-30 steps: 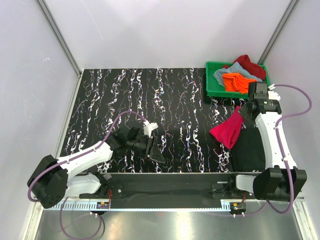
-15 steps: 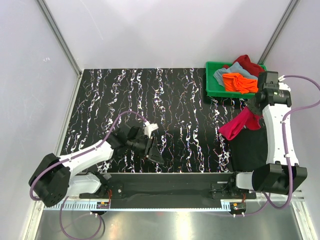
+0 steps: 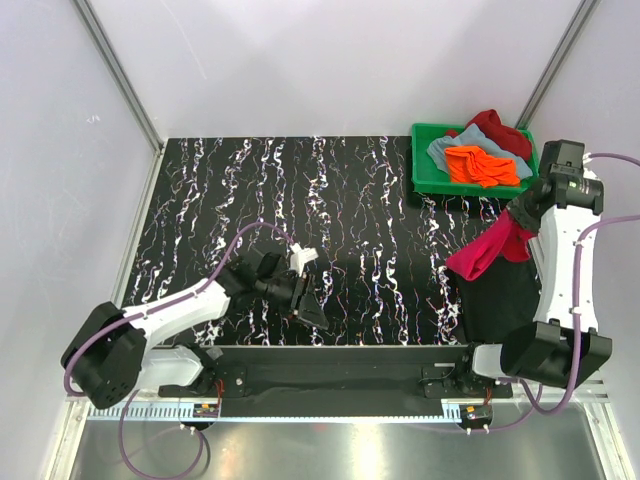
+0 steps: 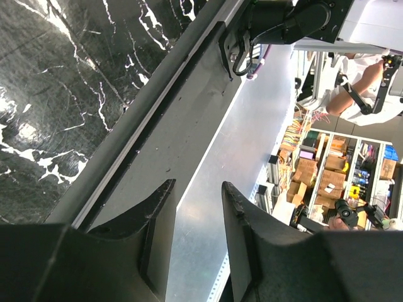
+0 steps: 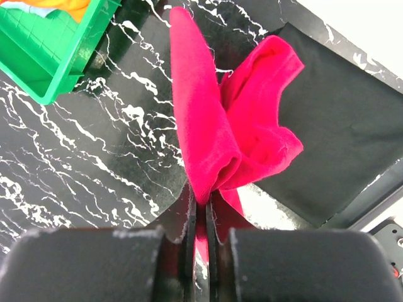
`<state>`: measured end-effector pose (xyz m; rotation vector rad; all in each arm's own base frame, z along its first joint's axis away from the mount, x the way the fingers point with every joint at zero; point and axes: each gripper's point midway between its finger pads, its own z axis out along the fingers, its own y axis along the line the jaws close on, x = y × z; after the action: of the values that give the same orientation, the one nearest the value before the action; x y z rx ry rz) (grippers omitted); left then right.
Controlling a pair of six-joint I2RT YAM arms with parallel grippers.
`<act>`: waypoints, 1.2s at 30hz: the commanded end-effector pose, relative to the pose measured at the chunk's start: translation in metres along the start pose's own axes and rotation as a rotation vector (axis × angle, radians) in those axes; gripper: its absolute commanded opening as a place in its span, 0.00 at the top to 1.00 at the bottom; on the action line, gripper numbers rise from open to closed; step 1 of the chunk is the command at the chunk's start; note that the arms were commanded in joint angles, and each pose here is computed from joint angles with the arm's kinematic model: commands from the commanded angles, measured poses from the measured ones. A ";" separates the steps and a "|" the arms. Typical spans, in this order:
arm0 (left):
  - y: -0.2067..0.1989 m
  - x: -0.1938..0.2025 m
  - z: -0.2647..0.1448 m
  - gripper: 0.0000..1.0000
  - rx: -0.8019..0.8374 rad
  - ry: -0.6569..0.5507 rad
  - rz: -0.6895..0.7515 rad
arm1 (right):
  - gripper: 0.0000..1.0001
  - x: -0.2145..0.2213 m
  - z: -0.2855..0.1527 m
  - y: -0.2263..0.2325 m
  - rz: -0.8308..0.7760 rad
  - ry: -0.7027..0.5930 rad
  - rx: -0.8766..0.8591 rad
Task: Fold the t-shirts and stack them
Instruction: Neatly place the folded tshirt to the corner
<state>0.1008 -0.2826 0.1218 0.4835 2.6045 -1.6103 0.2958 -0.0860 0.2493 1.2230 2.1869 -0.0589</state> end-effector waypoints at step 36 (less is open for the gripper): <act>-0.003 0.006 0.008 0.64 0.106 0.043 -0.031 | 1.00 0.009 0.021 -0.078 0.092 0.071 0.028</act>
<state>0.0967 -0.2882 0.1138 0.4401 2.6200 -1.7120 0.2440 -0.1270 0.1964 1.4415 2.2275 0.0228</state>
